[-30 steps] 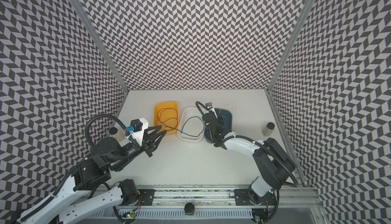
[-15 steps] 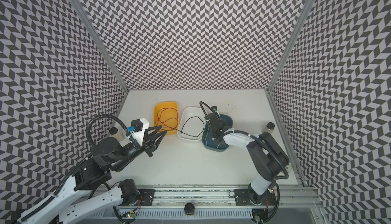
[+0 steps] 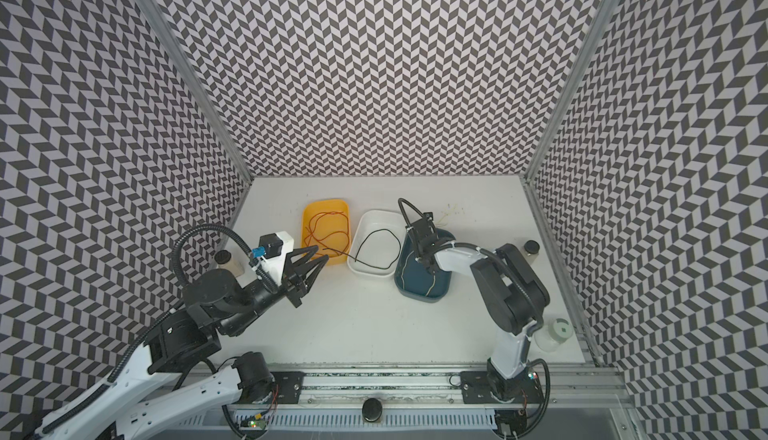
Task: Untangle the cables
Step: 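Open the right gripper to release the yellow wires in the teal tub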
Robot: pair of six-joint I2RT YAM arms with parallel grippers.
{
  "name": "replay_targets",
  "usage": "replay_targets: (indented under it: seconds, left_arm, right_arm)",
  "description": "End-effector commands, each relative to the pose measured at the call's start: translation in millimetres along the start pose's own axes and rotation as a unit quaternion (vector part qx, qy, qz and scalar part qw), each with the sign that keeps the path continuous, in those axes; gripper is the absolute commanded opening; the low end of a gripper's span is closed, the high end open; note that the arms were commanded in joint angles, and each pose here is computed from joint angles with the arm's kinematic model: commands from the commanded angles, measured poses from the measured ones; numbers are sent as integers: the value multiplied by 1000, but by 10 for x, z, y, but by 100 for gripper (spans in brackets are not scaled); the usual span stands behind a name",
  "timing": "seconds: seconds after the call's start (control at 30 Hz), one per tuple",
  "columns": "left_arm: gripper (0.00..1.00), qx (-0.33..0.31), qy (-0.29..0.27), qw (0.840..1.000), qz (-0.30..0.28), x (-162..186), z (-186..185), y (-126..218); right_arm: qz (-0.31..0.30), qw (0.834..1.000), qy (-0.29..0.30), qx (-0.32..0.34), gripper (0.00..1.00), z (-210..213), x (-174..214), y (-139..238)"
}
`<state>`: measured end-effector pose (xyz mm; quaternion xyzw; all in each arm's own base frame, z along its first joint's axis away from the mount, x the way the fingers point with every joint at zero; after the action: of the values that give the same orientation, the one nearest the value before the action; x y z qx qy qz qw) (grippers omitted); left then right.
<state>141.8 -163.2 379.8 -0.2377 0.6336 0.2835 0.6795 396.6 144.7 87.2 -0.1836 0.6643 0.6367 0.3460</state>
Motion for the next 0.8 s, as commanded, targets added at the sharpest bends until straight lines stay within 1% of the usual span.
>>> replay_targets:
  seconds: [0.0,0.13,0.3,0.5,0.53,0.6,0.63,0.7,0.73,0.77]
  left_arm:
    - [38,-9,2,1000,-3,9,29,-26]
    - [38,-11,2,1000,-2,24,36,-40]
    - [38,-15,7,1000,1,47,58,-73]
    - [40,-17,11,1000,1,65,74,-97]
    - [40,-18,13,1000,1,68,80,-103]
    - [40,-16,17,1000,2,73,84,-121]
    - [40,-15,17,1000,2,72,85,-124]
    - [40,-16,19,1000,0,68,94,-129]
    - [40,-17,20,1000,1,73,98,-132]
    - [40,-20,21,1000,1,73,109,-133]
  right_arm:
    - [27,999,-19,6,0,-25,-6,-99]
    - [31,999,-19,20,0,-70,-143,-223]
    - [61,997,-6,49,0,-136,-307,-521]
    - [47,997,-15,56,0,-159,-473,-680]
    - [58,997,-12,53,0,-155,-475,-736]
    - [105,993,-16,51,0,-178,-520,-785]
    - [109,992,-16,57,0,-197,-554,-808]
    - [111,992,-22,54,0,-218,-625,-843]
    - [108,992,-22,64,0,-237,-671,-830]
    - [92,993,-26,70,0,-240,-737,-807]
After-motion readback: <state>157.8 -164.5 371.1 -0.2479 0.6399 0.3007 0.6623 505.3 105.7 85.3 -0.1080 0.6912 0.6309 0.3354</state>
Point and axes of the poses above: each gripper's point midway between its finger pads, its own y axis back along the fingers, its own z axis along the line the jaws close on, x = y × z, the point moved 5 cm from there along y, back along the fingers, and after that the axes turned 6 degrees about -y, right-handed, at the moved point
